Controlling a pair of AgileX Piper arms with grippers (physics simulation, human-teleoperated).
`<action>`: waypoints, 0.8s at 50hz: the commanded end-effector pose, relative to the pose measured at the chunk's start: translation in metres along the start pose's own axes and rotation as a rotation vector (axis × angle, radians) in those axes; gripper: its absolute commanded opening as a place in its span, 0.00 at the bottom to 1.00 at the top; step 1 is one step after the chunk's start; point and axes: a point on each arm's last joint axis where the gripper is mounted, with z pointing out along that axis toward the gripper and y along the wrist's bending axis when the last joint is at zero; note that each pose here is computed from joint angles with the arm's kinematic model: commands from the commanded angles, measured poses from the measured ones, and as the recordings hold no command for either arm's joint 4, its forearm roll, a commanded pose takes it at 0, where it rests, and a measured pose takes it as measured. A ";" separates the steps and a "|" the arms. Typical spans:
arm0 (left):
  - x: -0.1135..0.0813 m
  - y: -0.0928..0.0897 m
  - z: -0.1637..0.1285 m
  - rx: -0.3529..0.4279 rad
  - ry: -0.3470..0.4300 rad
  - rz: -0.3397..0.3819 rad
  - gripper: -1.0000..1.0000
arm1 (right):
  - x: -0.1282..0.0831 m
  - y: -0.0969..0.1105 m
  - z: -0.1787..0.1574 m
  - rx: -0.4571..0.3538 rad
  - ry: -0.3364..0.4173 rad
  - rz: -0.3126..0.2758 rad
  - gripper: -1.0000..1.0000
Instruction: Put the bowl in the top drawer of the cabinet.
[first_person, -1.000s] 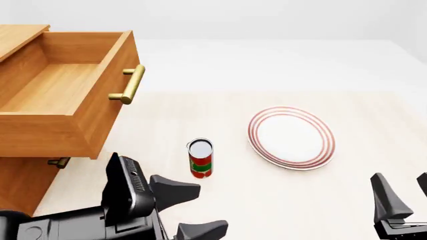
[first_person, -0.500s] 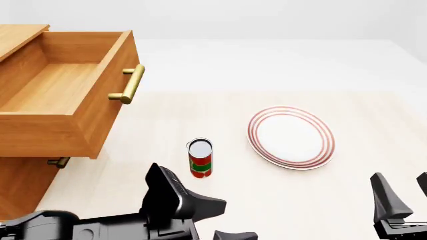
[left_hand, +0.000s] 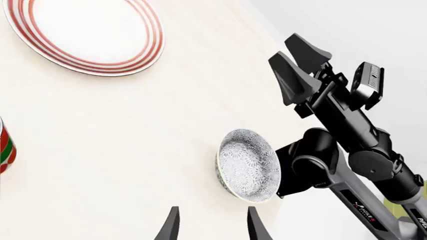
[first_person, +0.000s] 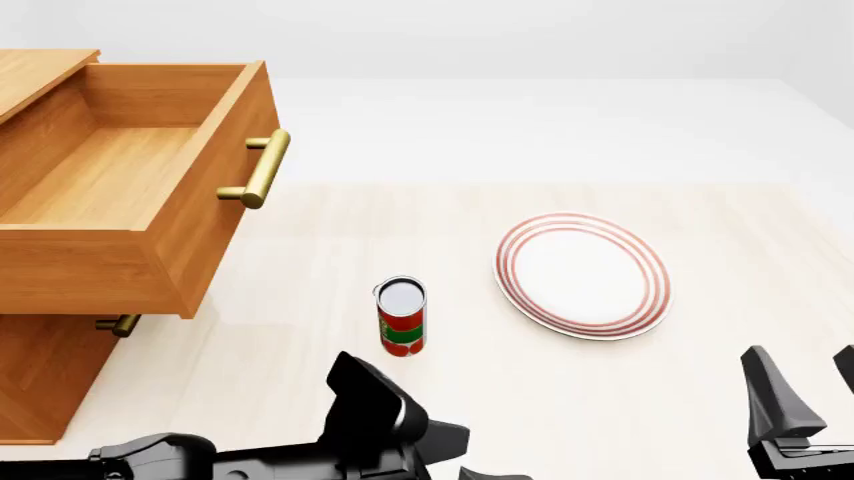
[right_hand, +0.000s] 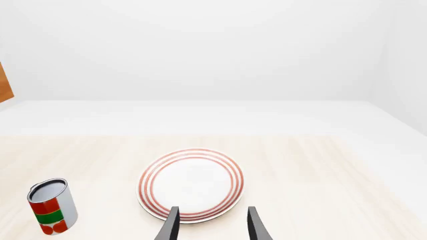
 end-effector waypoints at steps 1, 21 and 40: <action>0.003 0.015 0.012 -0.047 0.000 -0.063 1.00 | -0.001 0.000 0.000 0.002 -0.004 0.000 1.00; 0.009 0.017 0.035 -0.053 0.024 -0.096 1.00 | -0.001 0.000 0.000 0.002 -0.004 -0.001 1.00; 0.017 0.007 0.063 -0.035 0.066 -0.092 1.00 | -0.001 0.000 0.000 0.002 -0.004 0.000 1.00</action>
